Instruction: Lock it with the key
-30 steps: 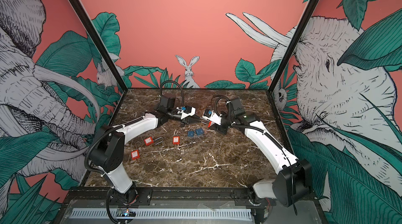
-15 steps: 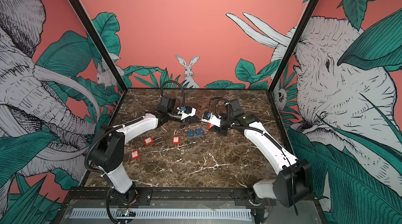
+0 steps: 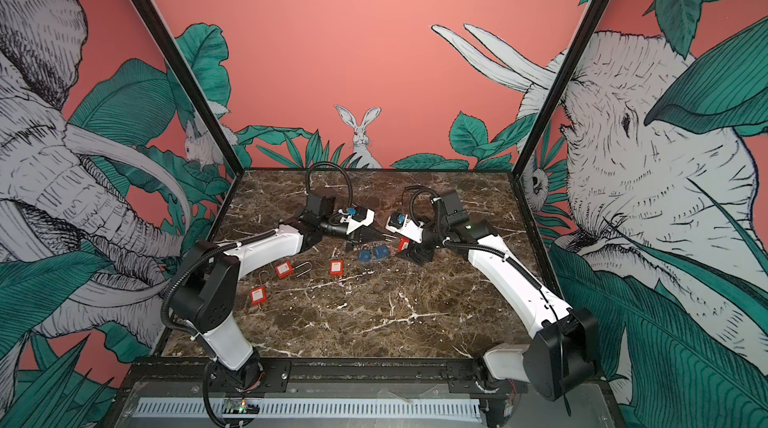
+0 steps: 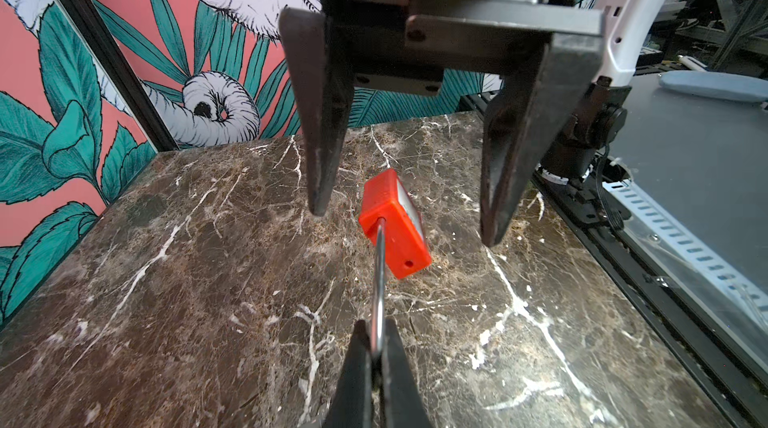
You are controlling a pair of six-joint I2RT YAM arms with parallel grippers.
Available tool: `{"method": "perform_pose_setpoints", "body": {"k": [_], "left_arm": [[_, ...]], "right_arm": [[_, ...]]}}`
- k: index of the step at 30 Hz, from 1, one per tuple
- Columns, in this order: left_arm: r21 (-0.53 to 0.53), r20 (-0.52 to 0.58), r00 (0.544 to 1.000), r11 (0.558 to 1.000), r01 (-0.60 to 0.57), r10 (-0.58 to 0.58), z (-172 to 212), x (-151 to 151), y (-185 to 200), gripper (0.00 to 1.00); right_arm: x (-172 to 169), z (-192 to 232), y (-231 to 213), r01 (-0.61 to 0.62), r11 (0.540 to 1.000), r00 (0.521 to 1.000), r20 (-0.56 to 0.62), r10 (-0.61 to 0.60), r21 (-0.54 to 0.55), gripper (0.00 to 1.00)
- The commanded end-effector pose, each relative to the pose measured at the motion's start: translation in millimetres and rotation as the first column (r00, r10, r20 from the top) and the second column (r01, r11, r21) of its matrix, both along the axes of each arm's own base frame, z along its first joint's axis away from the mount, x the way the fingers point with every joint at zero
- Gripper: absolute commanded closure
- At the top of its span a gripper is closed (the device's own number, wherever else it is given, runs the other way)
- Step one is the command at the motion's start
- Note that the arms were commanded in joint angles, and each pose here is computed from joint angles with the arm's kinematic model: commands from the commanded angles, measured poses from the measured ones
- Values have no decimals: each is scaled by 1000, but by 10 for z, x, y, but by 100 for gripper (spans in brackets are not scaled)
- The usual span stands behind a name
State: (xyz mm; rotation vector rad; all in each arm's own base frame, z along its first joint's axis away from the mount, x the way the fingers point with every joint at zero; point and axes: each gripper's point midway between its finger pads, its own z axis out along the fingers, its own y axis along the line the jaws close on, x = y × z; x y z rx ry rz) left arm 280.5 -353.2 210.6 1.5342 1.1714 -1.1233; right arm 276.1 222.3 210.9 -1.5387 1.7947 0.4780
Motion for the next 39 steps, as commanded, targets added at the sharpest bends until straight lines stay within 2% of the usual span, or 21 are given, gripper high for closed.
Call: {"method": "perform_pose_setpoints", "body": {"k": [1, 6, 11, 27, 34, 39], "left_arm": [[-77, 73, 997, 996, 37, -32, 359, -127, 27, 100], [-90, 74, 996, 994, 55, -48, 380, -188, 47, 100], [-97, 72, 995, 993, 69, -62, 404, -241, 66, 100], [-97, 60, 992, 989, 112, -107, 369, -382, -20, 100], [-102, 57, 992, 988, 116, -111, 386, -394, -43, 100], [-89, 34, 991, 988, 128, -126, 330, -432, -89, 100]], "right_arm": [[-91, 117, -124, 9, 1000, 1000, -16, -9, -3, 23], [-187, 77, -308, 9, 996, 998, -68, -14, -85, 31], [-209, 18, -345, 1, 994, 994, -109, -14, -113, 40], [-159, 36, -132, -62, 998, 990, -131, 60, -7, 64], [-214, 47, -113, -93, 996, 987, -133, 93, 7, 79], [-205, 107, -40, -120, 991, 988, -87, 125, 64, 87]]}}
